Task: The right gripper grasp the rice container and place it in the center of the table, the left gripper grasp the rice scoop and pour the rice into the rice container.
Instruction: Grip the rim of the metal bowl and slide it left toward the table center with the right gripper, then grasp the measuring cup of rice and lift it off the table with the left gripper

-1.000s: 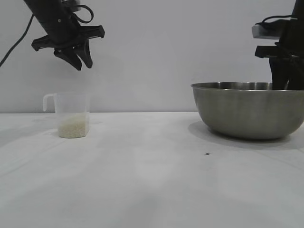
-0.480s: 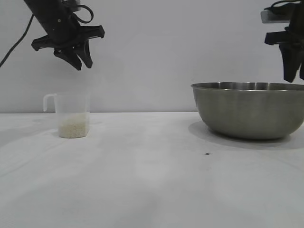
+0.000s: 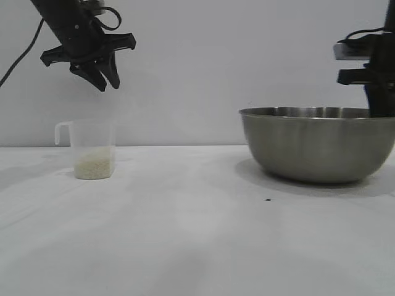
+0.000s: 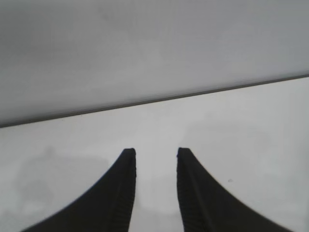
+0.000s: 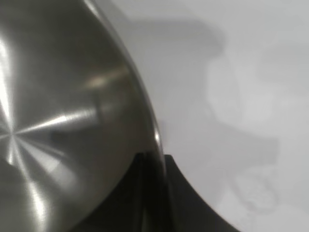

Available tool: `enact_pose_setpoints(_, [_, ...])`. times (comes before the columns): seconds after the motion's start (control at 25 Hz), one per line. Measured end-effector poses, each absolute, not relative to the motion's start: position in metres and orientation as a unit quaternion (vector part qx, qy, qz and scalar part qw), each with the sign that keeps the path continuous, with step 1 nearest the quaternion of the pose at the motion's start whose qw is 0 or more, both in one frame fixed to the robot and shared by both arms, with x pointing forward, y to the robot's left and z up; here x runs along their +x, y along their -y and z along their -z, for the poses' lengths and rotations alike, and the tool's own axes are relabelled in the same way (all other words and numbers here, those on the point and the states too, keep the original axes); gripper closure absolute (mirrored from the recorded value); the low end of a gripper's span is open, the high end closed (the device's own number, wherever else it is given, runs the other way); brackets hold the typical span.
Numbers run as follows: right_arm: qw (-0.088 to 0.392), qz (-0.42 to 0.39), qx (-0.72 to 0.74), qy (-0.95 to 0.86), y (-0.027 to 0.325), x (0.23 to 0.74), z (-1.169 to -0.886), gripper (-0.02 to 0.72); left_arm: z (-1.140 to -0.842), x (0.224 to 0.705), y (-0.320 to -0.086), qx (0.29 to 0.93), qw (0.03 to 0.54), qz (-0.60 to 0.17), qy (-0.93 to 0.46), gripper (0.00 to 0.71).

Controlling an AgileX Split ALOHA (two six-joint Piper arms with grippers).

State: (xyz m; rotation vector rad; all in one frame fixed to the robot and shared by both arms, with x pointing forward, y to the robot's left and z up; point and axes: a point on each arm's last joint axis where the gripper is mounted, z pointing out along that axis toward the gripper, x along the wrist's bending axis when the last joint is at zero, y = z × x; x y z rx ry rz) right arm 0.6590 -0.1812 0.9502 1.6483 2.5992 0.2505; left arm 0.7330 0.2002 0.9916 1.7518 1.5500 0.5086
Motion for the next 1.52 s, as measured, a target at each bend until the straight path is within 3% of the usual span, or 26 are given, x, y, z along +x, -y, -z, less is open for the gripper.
enact_pose_setpoints(0.12, [0.025, -0.076, 0.52, -0.85, 0.17, 0.655, -0.95, 0.703, -0.991, 0.732, -0.2, 0.683, 0.362, -0.194, -0.603, 0.55])
enact_pose_setpoints(0.16, [0.025, -0.076, 0.518, -0.852, 0.168, 0.654, -0.951, 0.639, -0.991, 0.732, -0.2, 0.684, 0.361, -0.192, -0.604, 0.55])
enact_pose_setpoints(0.28, [0.025, -0.074, 0.517, -0.852, 0.169, 0.653, -0.953, 0.639, -0.99, 0.732, -0.2, 0.686, 0.359, -0.19, -0.604, 0.55])
enact_pose_setpoints(0.4, [0.032, -0.092, 0.518, -0.85, 0.169, 0.648, -0.971, 0.53, -0.992, 0.731, -0.2, 0.686, 0.36, -0.19, -0.604, 0.55])
enact_pose_setpoints(0.44, [0.035, -0.105, 0.519, -0.847, 0.168, 0.645, -0.979, 0.538, -0.994, 0.731, -0.2, 0.685, 0.361, -0.191, -0.603, 0.55])
enact_pose_setpoints(0.52, [0.056, -0.145, 0.523, -0.838, 0.17, 0.634, -0.999, 0.477, -0.999, 0.729, -0.2, 0.685, 0.363, -0.192, -0.602, 0.55])
enact_pose_setpoints(0.68, [0.112, -0.215, 0.521, -0.818, 0.18, 0.585, -1.012, 0.482, -1.005, 0.728, -0.2, 0.684, 0.366, -0.195, -0.599, 0.55])
enact_pose_setpoints(0.8, [0.169, -0.246, 0.454, -0.839, 0.19, 0.522, -1.005, 0.482, -1.005, 0.727, -0.2, 0.686, 0.364, -0.192, -0.6, 0.55])
enact_pose_setpoints(0.88, [0.201, -0.281, 0.434, -0.832, 0.198, 0.487, -1.016, 0.482, -1.006, 0.727, -0.2, 0.686, 0.364, -0.192, -0.6, 0.55])
enact_pose_setpoints(1.04, [0.209, -0.315, 0.445, -0.812, 0.218, 0.434, -1.038, 0.482, -1.015, 0.725, -0.201, 0.685, 0.37, -0.197, -0.597, 0.55])
enact_pose_setpoints(1.16, [0.183, -0.318, 0.462, -0.808, 0.226, 0.403, -1.054, 0.482, -1.026, 0.722, -0.201, 0.684, 0.375, -0.204, -0.592, 0.55])
enact_pose_setpoints(1.32, [0.135, -0.276, 0.486, -0.818, 0.238, 0.369, -1.049, 0.482, -1.037, 0.716, -0.203, 0.695, 0.367, -0.212, -0.581, 0.55])
enact_pose_setpoints(1.52, [0.136, -0.256, 0.51, -0.81, 0.255, 0.334, -1.046, 0.482, -1.044, 0.709, -0.205, 0.695, 0.368, -0.215, -0.579, 0.55])
